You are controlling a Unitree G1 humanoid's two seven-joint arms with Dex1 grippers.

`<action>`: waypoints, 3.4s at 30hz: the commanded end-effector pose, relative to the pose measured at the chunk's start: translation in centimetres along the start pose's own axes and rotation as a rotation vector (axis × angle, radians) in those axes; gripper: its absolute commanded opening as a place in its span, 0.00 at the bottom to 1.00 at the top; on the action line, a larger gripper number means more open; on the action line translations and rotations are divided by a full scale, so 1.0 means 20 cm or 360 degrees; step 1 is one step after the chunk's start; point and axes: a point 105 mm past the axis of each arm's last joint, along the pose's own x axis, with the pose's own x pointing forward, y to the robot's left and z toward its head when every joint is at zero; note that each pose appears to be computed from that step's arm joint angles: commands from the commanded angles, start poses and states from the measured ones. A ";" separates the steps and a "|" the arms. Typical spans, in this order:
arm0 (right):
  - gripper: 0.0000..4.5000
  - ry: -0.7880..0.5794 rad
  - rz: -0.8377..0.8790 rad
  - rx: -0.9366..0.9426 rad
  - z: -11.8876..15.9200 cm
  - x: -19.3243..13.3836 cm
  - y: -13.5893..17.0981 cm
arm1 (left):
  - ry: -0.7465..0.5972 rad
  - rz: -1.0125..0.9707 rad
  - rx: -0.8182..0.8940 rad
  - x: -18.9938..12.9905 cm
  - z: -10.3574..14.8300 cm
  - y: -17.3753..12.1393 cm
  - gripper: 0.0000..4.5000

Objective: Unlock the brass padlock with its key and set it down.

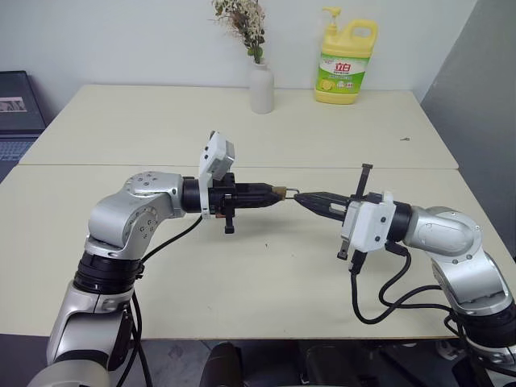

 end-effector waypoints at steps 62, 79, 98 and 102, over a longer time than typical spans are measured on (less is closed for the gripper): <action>0.00 -0.0004 0.0281 0.0015 -0.08 0.01 0.04 | -0.0071 -0.0167 0.0028 -0.06 0.11 -0.15 0.04; 0.44 0.0219 0.0275 0.0509 -0.09 -0.19 0.06 | 0.0001 0.0030 -0.0076 -0.05 -0.04 -0.07 0.04; 1.00 0.0288 0.0486 0.0668 -0.05 -0.15 0.23 | 0.0232 0.0331 -0.0394 -0.02 -0.40 -0.01 0.04; 1.00 0.0320 0.0509 0.0662 -0.07 -0.14 0.24 | 0.0278 0.0377 -0.0469 -0.03 -0.48 0.00 0.04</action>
